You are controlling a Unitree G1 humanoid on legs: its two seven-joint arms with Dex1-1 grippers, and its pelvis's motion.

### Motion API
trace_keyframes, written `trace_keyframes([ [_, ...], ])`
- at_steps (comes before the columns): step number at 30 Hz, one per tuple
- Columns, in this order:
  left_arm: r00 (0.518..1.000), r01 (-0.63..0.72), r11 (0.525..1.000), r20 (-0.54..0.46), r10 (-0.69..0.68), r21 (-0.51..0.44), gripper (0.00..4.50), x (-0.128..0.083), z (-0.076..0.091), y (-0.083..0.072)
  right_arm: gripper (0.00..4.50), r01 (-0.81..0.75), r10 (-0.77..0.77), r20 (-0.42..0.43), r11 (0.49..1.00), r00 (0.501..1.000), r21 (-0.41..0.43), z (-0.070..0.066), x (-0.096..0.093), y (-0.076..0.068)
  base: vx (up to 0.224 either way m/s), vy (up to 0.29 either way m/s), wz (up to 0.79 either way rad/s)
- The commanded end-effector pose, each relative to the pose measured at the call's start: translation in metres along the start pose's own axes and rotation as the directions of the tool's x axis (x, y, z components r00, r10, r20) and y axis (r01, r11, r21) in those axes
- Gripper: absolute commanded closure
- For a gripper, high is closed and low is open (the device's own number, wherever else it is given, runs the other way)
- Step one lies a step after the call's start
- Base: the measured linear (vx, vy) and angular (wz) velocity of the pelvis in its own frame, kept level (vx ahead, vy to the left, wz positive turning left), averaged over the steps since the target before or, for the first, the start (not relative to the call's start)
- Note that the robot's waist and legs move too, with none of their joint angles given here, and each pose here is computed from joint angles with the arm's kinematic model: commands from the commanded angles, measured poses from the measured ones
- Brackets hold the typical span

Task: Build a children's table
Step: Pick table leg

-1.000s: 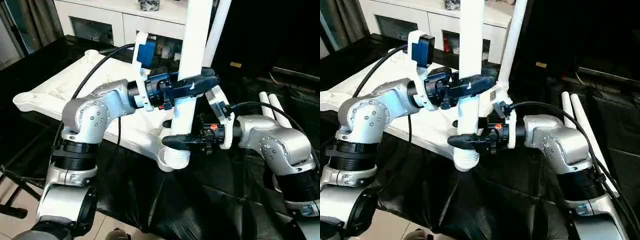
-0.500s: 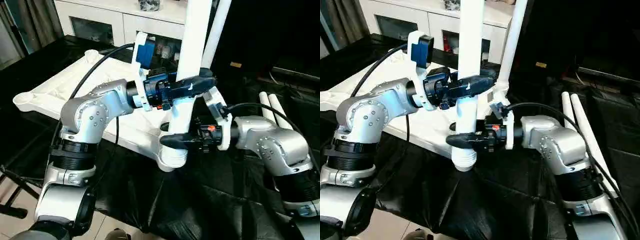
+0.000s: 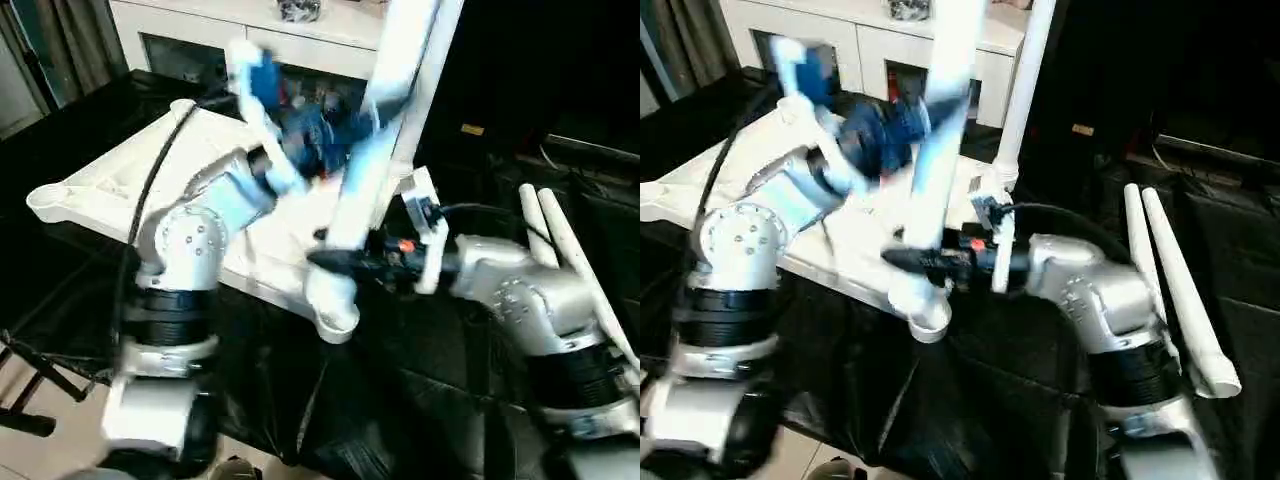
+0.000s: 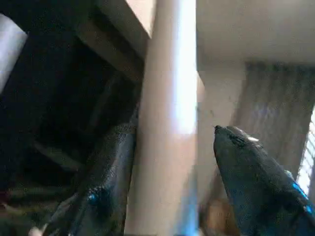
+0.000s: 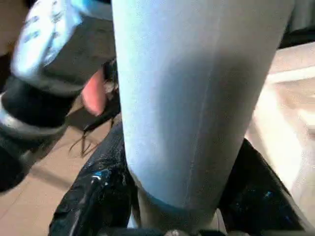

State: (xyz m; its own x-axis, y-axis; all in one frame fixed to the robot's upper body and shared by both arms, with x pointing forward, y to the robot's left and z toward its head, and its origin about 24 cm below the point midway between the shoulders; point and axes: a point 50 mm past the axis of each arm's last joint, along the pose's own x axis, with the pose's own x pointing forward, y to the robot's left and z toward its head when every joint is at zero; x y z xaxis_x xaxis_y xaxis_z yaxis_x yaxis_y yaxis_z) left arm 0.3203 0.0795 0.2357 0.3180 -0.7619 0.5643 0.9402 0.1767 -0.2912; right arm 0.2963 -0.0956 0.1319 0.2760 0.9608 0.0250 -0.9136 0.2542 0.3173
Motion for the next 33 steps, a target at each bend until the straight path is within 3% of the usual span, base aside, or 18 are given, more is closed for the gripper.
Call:
trace_keyframes([
  [1,0.996,-0.062,0.998,0.067,0.061,0.021,1.65,-0.005,0.014,0.006,2.61,0.155,-0.154,0.059,0.988,0.986,-0.015,0.003,-0.010,-0.013,0.000,0.000,0.00],
  [4,0.996,-0.086,0.993,0.006,0.085,0.081,1.65,-0.015,0.015,0.012,2.62,0.297,-0.294,0.080,0.955,0.952,-0.023,0.001,-0.015,-0.024,0.000,0.000,0.00],
  [5,0.992,-0.095,0.984,-0.073,0.107,0.151,1.65,-0.023,0.011,0.016,2.62,0.354,-0.349,0.084,0.934,0.933,-0.042,0.000,-0.017,-0.027,0.000,0.000,0.00],
  [6,0.966,-0.073,0.961,-0.222,0.135,0.265,1.65,-0.035,0.001,0.021,2.62,0.414,-0.409,0.079,0.908,0.909,-0.067,-0.003,-0.022,-0.030,0.000,0.000,0.00],
  [7,0.952,-0.057,0.955,-0.272,0.141,0.292,1.65,-0.040,-0.002,0.023,2.62,0.430,-0.425,0.078,0.900,0.902,-0.075,-0.004,-0.024,-0.031,0.000,0.000,0.00],
  [9,0.846,0.048,0.915,-0.504,0.175,0.400,1.65,-0.062,-0.020,0.030,2.62,0.484,-0.479,0.078,0.870,0.875,-0.096,-0.008,-0.030,-0.030,0.000,0.000,0.00],
  [10,0.798,0.090,0.903,-0.574,0.186,0.419,1.65,-0.069,-0.026,0.032,2.62,0.499,-0.493,0.080,0.861,0.866,-0.101,-0.009,-0.032,-0.030,0.000,0.000,0.00],
  [14,0.620,0.242,0.872,-0.759,0.199,0.426,1.65,-0.098,-0.041,0.040,2.62,0.520,-0.514,0.082,0.847,0.854,-0.108,-0.015,-0.035,-0.024,0.000,0.000,0.00],
  [24,0.353,0.340,0.897,-0.923,0.157,0.283,1.65,-0.142,-0.055,0.061,2.62,0.516,-0.511,0.070,0.849,0.857,-0.117,-0.025,-0.039,-0.017,0.000,0.000,0.00],
  [26,0.353,0.340,0.897,-0.923,0.157,0.283,1.65,-0.142,-0.055,0.061,2.62,0.516,-0.511,0.070,0.849,0.857,-0.117,-0.025,-0.039,-0.017,0.000,0.000,0.00],
  [27,0.307,0.373,0.892,-0.941,0.142,0.256,1.82,-0.147,-0.057,0.064,2.62,0.521,-0.518,0.063,0.845,0.853,-0.122,-0.026,-0.042,-0.016,0.000,0.000,0.00],
  [33,0.232,0.408,0.877,-0.958,0.170,0.254,2.23,-0.154,-0.060,0.074,2.62,0.530,-0.527,0.056,0.839,0.848,-0.128,-0.027,-0.045,-0.015,0.000,0.000,0.00],
])
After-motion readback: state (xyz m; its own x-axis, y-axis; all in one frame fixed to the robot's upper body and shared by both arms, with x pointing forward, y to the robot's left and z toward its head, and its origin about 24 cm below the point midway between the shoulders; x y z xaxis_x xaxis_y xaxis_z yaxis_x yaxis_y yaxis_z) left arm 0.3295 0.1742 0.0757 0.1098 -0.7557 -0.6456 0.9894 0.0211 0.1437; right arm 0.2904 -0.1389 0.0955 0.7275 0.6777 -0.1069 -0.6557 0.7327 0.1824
